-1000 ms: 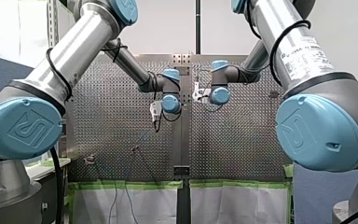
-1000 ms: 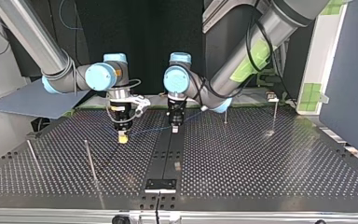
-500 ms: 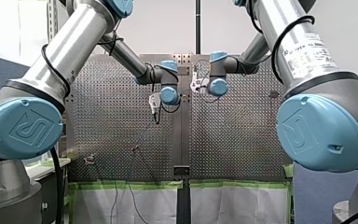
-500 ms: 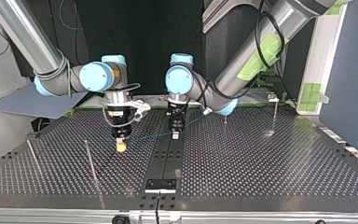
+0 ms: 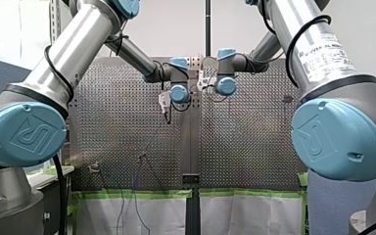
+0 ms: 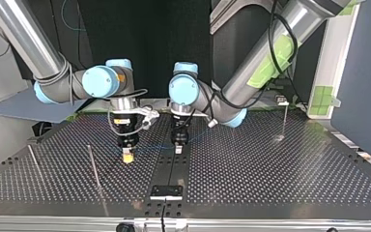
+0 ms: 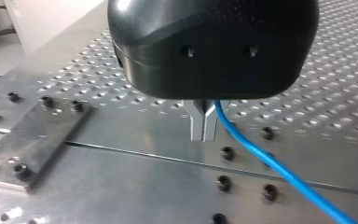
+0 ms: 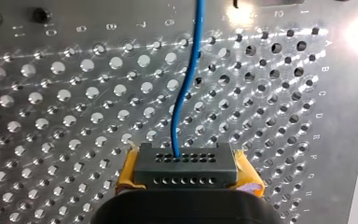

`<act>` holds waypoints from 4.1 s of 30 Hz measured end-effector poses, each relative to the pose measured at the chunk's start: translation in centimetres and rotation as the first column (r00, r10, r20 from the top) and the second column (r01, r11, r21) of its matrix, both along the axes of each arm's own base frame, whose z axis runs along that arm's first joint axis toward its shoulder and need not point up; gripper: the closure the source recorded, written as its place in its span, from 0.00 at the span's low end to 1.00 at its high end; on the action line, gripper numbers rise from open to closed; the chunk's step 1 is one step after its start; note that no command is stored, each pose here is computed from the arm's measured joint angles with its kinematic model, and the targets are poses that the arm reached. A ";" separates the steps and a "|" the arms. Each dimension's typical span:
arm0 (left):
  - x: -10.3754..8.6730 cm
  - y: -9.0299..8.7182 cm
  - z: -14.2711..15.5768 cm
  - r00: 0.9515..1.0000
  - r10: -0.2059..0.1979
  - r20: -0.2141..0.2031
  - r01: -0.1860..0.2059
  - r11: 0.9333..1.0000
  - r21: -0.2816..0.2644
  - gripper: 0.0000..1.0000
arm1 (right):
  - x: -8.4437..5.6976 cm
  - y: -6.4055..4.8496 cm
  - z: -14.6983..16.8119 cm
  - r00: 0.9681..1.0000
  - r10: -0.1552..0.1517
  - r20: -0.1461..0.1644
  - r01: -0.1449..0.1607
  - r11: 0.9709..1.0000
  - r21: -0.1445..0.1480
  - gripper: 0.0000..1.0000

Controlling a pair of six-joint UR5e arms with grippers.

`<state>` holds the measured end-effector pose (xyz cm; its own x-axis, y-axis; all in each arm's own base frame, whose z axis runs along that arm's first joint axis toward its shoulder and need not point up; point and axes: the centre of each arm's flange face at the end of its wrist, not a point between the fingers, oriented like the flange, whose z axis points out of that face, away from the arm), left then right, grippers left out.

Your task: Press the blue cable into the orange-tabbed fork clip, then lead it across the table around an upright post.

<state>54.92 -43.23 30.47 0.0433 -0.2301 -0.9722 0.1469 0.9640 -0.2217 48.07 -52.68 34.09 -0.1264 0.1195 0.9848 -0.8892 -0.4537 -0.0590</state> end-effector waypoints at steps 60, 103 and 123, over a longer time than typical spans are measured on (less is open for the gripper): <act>3.9 -4.6 10.0 0.978 -0.190 0.089 0.208 0.932 -0.297 1.00 | -8.3 -4.6 12.1 0.987 -0.121 0.110 0.130 0.989 -0.070 1.00; 5.8 -10.3 13.4 0.951 -0.289 0.112 0.310 0.867 -0.390 1.00 | -16.3 -8.9 12.5 0.963 -0.250 0.101 0.257 0.964 -0.062 1.00; 5.7 -11.2 11.0 0.951 -0.300 0.080 0.307 0.872 -0.380 1.00 | -19.1 -9.9 10.7 0.953 -0.293 0.082 0.296 0.955 -0.022 1.00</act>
<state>60.67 -54.40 41.47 -0.0729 -0.5887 -0.8051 0.4259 0.7115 -0.5589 28.95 -62.56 44.75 -0.1554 0.1956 0.9683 -0.9770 -0.1751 -0.1215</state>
